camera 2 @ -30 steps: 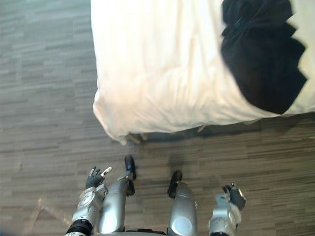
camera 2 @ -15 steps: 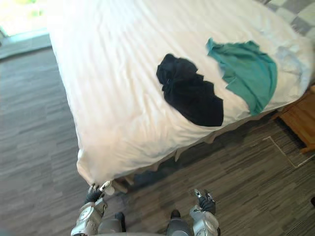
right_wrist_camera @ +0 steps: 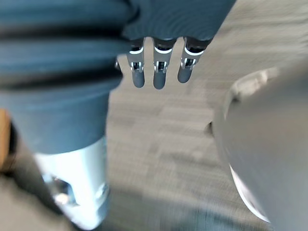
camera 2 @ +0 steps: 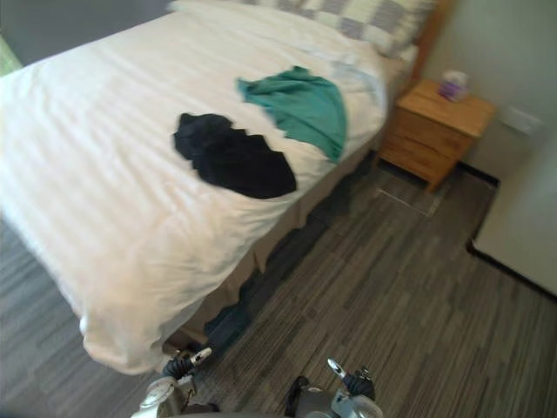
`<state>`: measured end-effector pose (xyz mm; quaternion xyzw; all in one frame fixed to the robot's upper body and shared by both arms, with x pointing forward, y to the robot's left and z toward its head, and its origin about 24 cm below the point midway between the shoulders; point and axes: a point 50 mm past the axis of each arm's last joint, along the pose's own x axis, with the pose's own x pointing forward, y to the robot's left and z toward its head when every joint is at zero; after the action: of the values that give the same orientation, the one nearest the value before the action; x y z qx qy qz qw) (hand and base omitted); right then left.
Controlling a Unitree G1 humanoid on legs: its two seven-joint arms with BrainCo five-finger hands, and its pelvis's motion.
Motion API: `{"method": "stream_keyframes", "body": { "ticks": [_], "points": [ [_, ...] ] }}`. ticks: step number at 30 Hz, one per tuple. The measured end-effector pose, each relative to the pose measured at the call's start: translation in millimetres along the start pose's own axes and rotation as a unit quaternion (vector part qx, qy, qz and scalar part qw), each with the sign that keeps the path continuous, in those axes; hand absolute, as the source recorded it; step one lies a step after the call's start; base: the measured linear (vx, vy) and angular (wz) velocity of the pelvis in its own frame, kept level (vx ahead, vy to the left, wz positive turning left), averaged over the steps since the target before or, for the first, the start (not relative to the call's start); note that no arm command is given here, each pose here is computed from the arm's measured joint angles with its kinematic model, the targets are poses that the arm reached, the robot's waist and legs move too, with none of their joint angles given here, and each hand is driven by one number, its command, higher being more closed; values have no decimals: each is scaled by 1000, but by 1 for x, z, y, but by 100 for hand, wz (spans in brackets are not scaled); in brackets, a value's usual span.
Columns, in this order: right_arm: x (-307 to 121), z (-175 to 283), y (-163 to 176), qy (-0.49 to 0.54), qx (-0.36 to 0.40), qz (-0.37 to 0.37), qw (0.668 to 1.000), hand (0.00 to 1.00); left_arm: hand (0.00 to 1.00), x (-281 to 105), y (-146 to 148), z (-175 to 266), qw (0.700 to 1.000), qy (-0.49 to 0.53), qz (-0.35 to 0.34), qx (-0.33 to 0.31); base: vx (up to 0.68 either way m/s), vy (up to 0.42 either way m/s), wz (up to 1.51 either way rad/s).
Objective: Tidy the bed and pick cloth on bed and put in laundry
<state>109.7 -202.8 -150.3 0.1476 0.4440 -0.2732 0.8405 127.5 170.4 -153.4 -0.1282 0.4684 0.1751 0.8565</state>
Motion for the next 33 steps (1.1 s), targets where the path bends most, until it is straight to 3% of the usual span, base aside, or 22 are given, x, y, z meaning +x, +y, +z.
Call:
{"method": "stream_keyframes", "body": {
  "ticks": [8,20,28,33],
  "points": [
    [-1,-15,-14,36,-18,-26,999,0,0,2,13,3,999,7,7,37,-9,-70,-91],
    [-1,-19,-22,50,-26,-45,997,0,0,-4,37,-12,998,24,39,33,-63,49,-24],
    [4,-7,-33,42,-50,-57,996,0,0,-4,20,-18,999,29,21,18,-64,56,-59],
    [1,-17,-30,56,-48,-51,996,0,0,-4,30,-18,998,35,32,50,69,60,-10]
  ]
}}
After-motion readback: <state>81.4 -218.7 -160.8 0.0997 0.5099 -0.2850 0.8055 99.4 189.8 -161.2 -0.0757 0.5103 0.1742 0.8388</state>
